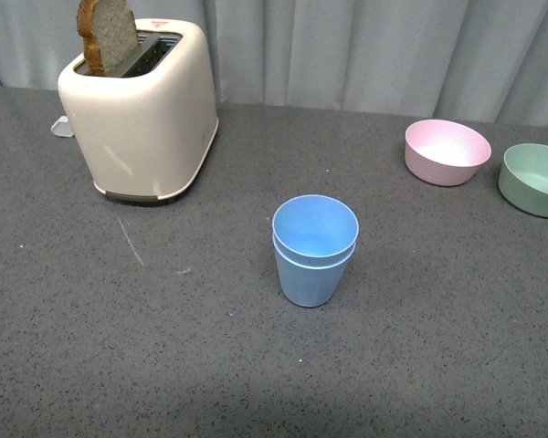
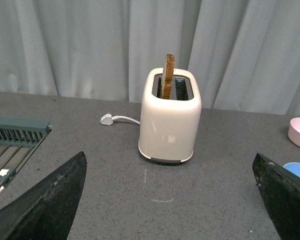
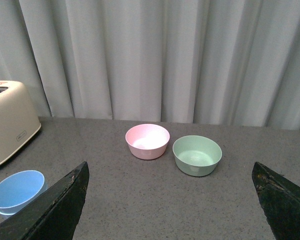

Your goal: Stack blue cups with both arms

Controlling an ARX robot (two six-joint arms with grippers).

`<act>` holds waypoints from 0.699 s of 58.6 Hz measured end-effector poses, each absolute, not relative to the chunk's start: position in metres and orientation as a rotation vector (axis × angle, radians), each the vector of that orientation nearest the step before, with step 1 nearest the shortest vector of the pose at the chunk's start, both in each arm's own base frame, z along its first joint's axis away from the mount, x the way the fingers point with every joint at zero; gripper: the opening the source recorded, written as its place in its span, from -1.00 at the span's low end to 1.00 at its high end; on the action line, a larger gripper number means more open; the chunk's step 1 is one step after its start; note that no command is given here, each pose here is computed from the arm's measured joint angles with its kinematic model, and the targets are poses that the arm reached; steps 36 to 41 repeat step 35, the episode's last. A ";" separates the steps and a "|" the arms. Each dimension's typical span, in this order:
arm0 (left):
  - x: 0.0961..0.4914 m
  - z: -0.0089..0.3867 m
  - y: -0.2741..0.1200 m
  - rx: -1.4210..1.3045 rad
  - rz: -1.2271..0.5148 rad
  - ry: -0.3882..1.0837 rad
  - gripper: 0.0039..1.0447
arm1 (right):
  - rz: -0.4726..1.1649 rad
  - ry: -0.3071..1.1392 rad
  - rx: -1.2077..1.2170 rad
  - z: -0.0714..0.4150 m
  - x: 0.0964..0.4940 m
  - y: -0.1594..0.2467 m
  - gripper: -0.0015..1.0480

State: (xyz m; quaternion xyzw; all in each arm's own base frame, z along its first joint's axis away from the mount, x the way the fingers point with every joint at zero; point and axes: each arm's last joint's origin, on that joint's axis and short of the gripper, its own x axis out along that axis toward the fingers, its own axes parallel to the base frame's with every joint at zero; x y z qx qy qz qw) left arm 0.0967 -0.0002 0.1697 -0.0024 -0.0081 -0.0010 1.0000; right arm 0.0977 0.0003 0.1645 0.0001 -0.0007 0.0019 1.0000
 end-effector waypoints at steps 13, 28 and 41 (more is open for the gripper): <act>0.097 0.170 0.000 -0.005 -0.002 -0.016 0.88 | 0.004 -0.001 0.000 0.164 0.098 0.000 0.81; 0.097 0.170 0.000 -0.005 -0.002 -0.016 0.88 | 0.004 -0.001 0.000 0.164 0.098 0.000 0.81; 0.097 0.170 0.000 -0.005 -0.002 -0.016 0.88 | 0.004 -0.001 0.000 0.164 0.098 0.000 0.81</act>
